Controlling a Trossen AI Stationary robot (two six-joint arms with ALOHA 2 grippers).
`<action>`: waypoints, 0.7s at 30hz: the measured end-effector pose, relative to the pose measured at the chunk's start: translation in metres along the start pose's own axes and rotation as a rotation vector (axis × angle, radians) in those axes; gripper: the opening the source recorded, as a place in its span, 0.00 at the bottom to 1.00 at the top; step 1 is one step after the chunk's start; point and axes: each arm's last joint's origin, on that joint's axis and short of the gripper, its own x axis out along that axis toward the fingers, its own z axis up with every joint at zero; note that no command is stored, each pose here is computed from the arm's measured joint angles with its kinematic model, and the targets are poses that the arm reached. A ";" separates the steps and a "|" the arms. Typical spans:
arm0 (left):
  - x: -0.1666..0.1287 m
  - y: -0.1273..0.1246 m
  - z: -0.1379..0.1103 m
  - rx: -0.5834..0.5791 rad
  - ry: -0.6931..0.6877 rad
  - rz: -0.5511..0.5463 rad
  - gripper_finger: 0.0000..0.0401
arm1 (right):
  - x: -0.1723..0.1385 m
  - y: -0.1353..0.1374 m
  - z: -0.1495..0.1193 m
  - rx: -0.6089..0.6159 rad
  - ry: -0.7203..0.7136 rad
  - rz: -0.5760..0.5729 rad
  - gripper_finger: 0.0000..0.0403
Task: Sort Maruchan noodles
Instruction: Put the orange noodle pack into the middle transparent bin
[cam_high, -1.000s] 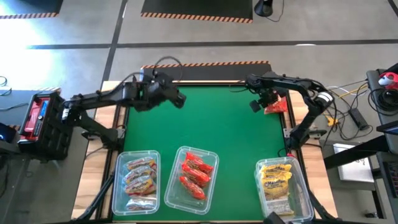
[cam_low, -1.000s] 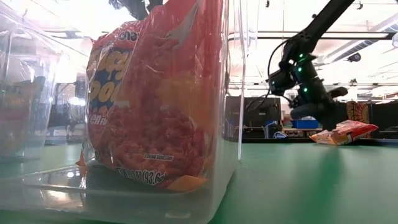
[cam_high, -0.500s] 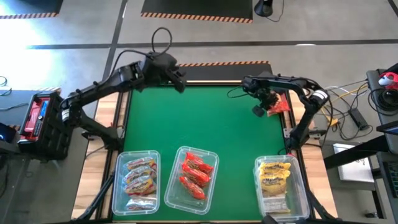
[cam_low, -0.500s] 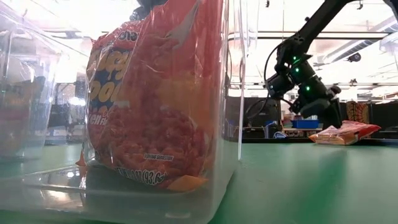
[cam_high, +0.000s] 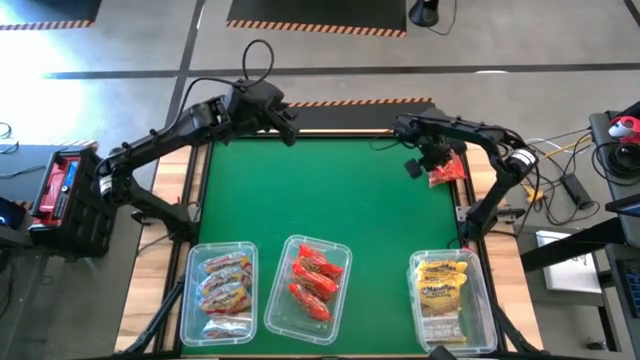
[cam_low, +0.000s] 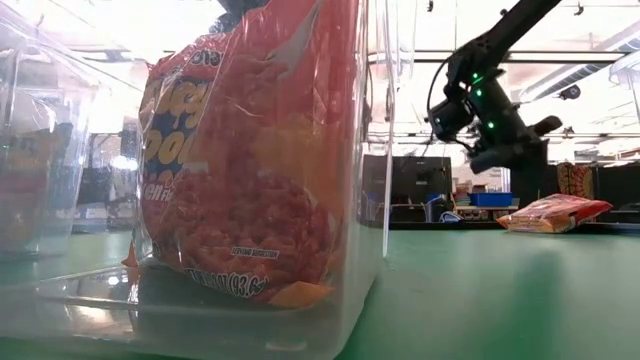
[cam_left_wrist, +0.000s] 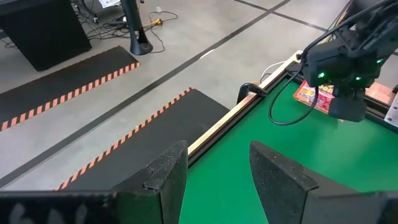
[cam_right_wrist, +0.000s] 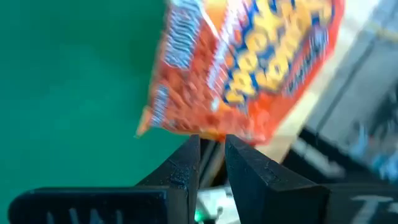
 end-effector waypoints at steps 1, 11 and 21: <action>0.000 0.000 0.000 0.001 0.000 0.000 0.39 | 0.003 -0.001 0.000 0.023 0.027 -0.013 0.17; 0.001 0.001 0.000 0.089 0.000 0.003 0.39 | 0.021 0.004 0.010 0.225 0.086 -0.121 0.17; 0.005 0.014 0.002 0.135 0.010 -0.023 0.39 | 0.034 0.015 0.023 0.278 0.088 -0.110 0.17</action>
